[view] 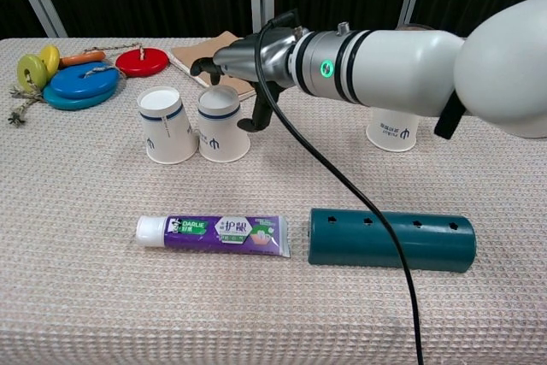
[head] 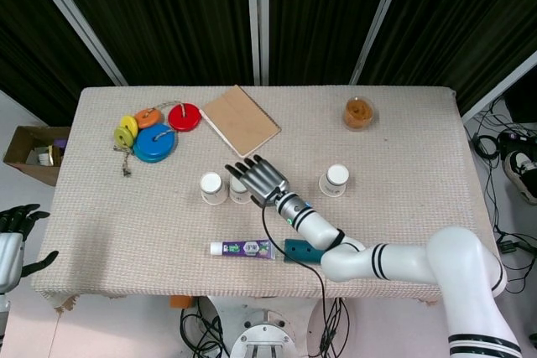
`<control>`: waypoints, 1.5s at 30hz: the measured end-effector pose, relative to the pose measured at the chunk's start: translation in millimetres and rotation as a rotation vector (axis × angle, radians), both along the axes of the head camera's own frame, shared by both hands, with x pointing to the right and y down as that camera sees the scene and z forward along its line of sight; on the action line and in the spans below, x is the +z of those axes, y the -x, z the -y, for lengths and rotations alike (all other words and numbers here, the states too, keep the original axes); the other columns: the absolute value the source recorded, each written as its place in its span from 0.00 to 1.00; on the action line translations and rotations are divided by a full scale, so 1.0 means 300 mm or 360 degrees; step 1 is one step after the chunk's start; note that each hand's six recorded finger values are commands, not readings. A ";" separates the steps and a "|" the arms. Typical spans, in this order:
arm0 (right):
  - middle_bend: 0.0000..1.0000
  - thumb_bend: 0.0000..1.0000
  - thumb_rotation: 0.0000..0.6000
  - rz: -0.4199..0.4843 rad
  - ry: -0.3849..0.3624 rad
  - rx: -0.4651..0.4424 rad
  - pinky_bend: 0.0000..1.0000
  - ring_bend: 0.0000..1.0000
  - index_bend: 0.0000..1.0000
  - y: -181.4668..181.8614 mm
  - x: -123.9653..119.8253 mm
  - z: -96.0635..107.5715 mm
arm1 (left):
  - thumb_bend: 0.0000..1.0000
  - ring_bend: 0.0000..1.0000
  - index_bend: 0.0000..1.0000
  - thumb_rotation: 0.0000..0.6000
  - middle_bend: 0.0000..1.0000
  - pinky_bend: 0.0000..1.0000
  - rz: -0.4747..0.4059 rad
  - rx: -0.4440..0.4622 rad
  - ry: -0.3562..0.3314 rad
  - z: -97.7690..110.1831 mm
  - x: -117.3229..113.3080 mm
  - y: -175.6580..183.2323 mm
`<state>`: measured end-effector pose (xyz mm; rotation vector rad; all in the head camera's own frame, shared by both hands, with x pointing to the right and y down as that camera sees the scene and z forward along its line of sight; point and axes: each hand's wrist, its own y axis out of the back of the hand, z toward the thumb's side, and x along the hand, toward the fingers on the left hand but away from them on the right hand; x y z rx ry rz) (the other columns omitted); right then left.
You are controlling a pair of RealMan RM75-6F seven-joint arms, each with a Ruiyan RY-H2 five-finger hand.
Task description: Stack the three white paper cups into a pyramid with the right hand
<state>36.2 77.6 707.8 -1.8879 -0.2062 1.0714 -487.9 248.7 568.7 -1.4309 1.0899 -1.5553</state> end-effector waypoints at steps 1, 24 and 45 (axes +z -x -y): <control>0.14 0.35 1.00 -0.0001 -0.0020 0.0012 0.19 0.10 0.00 -0.017 -0.019 0.005 | 0.00 0.17 0.31 1.00 0.20 0.19 -0.0001 0.0003 -0.0002 0.001 -0.001 -0.001; 0.22 0.17 1.00 -0.0317 -0.0131 0.0513 0.19 0.10 0.11 -0.714 -0.107 0.023 | 0.00 0.17 0.31 1.00 0.20 0.19 -0.0028 0.0045 -0.0012 0.013 -0.003 -0.030; 0.44 0.32 1.00 -0.0303 -0.0169 0.0381 0.21 0.21 0.44 -0.627 -0.029 0.028 | 0.00 0.17 0.31 1.00 0.20 0.19 -0.0008 0.0004 0.0004 0.001 -0.005 -0.012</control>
